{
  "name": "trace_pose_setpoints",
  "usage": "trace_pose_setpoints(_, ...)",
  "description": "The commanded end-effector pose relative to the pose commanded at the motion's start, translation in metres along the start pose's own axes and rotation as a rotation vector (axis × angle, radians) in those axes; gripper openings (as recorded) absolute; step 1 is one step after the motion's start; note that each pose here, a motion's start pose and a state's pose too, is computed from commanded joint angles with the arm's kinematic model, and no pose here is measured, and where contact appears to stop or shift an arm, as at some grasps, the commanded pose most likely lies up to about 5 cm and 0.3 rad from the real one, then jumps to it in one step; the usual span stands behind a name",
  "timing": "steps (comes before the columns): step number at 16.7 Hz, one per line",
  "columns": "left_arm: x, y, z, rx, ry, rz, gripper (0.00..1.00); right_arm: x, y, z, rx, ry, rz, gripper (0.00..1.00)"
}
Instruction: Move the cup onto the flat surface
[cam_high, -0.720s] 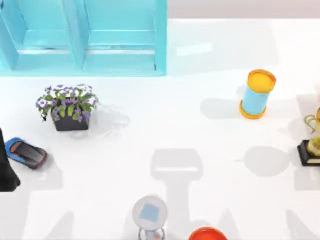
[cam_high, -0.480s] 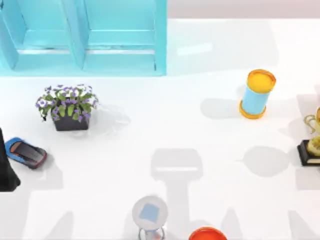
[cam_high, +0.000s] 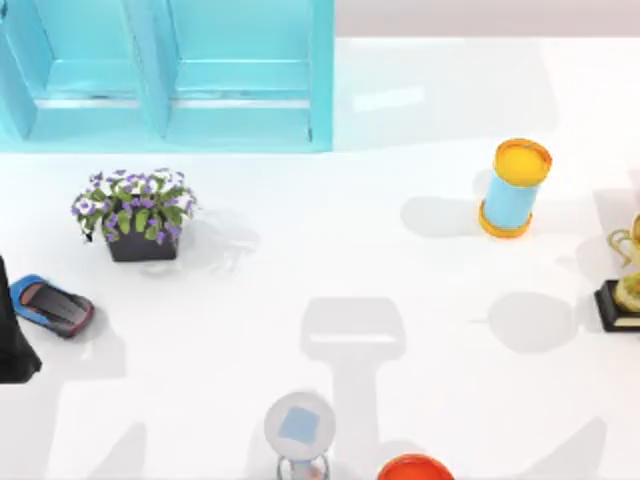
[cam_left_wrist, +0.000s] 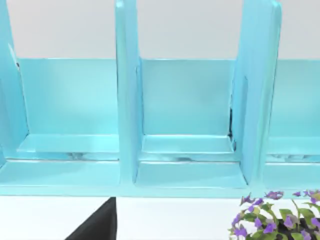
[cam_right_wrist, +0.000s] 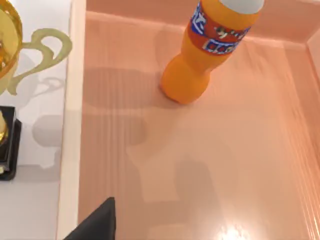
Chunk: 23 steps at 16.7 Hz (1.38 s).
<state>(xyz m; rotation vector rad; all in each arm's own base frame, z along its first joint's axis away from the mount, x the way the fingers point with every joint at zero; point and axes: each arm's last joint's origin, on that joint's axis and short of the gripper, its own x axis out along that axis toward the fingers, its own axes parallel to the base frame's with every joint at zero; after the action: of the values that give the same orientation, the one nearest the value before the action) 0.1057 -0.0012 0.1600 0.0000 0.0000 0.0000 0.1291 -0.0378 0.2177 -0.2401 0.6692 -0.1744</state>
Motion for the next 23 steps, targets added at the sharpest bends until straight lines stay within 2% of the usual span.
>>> trace_pose_setpoints(2, 0.0, 0.0, 0.0, 0.0, 0.0, 0.0, 1.0, 0.011, -0.019, 0.015, -0.035, 0.233, 0.027, 1.0)
trace_pose_setpoints(5, 0.0, 0.0, 0.0, 0.0, 0.0, 0.0, 1.0, 0.034, -0.053, 0.033, -0.049, 0.535, 0.116, 1.0)
trace_pose_setpoints(9, 0.0, 0.0, 0.0, 0.0, 0.0, 0.0, 1.0, 0.062, -0.099, 0.043, -0.019, 0.787, 0.249, 1.0)
trace_pose_setpoints(13, 0.0, 0.0, 0.0, 0.0, 0.0, 0.0, 1.0, 0.071, -0.129, 0.045, 0.01, 0.876, 0.313, 1.0)
trace_pose_setpoints(19, 0.0, 0.0, 0.0, 0.0, 0.0, 0.0, 1.0, 0.071, -0.13, 0.046, 0.01, 0.878, 0.315, 1.0)
trace_pose_setpoints(23, 0.0, 0.0, 0.0, 0.0, 0.0, 0.0, 1.0, 0.084, -0.123, 0.026, 0.013, 0.88, 0.317, 1.0)
